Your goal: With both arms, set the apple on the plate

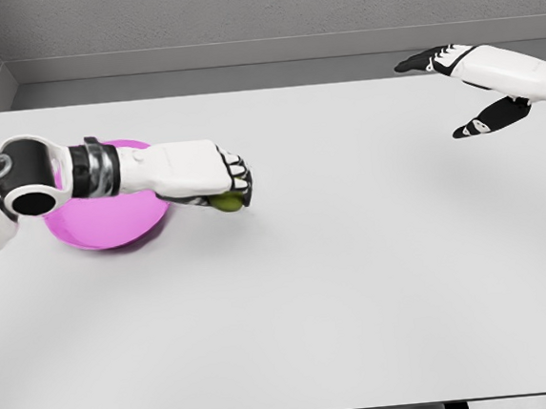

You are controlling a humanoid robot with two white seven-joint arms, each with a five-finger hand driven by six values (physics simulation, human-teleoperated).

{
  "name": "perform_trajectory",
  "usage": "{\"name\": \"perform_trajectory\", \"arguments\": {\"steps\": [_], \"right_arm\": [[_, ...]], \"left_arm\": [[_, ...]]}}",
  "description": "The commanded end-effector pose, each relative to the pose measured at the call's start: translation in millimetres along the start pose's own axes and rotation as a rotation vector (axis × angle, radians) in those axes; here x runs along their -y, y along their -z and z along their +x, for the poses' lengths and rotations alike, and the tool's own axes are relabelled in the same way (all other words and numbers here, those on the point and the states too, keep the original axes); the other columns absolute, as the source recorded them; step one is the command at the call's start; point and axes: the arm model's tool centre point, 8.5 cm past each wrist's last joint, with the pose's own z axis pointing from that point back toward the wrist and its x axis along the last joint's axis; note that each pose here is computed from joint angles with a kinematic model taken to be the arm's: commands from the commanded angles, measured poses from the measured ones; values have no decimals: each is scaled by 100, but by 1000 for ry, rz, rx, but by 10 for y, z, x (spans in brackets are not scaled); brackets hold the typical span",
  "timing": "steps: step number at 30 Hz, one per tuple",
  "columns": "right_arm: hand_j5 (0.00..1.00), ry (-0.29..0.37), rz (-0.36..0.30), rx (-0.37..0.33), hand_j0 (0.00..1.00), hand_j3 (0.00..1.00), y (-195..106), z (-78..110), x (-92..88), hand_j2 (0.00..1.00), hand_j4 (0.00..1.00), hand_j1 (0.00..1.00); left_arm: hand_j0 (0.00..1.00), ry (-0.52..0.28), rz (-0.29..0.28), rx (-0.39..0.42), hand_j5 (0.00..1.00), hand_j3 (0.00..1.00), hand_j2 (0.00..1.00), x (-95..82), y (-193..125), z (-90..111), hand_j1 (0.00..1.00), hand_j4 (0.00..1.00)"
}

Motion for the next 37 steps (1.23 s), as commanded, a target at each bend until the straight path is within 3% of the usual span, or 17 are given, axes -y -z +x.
{"name": "perform_trajectory", "arguments": {"steps": [1,5,8,12,15,16,17,21,24,26,30,37], "right_arm": [[100,7,-5,1,100,100,-1,-2,5,100,100,100],[100,6,-4,-1,100,100,-6,-3,7,100,100,100],[100,5,-5,1,100,100,-4,1,8,100,100,100],[100,6,-4,0,100,100,-5,0,2,100,100,100],[100,7,-5,1,100,100,-1,-1,5,100,100,100],[100,7,-5,1,100,100,-1,-2,5,100,100,100],[100,7,-5,1,100,100,-1,-2,5,100,100,100],[100,6,-4,0,100,100,-5,0,2,100,100,100],[100,9,-3,-1,100,100,-8,-6,-7,100,100,100],[100,9,-3,-1,100,100,-8,-6,-7,100,100,100],[100,6,-6,-1,100,100,-9,-4,11,100,100,100],[100,2,-22,-7,100,100,-41,-13,58,100,100,100]], "left_arm": [[45,-28,18,-128,45,45,45,-23,-545,-296,45,45],[45,-155,-37,-307,45,45,45,355,-937,-791,45,45],[46,-198,-84,-379,46,46,46,581,-1205,-902,46,46],[56,-212,-97,-371,56,56,56,665,-1176,-875,56,56],[81,-219,-89,-371,81,81,81,672,-1177,-874,81,81],[97,-226,-78,-369,97,97,97,663,-1183,-874,97,97],[100,-237,-66,-366,100,100,100,657,-1183,-871,100,100],[100,-268,-60,-394,100,100,100,710,-1258,-941,100,100],[100,-447,49,-480,100,100,100,861,-1567,-1160,100,100],[100,-561,85,-571,100,100,100,1106,-1769,-1317,100,100],[100,-595,92,-619,100,100,100,1203,-1894,-1372,100,100],[100,-598,89,-612,100,100,100,1218,-1850,-1365,100,100]]}}
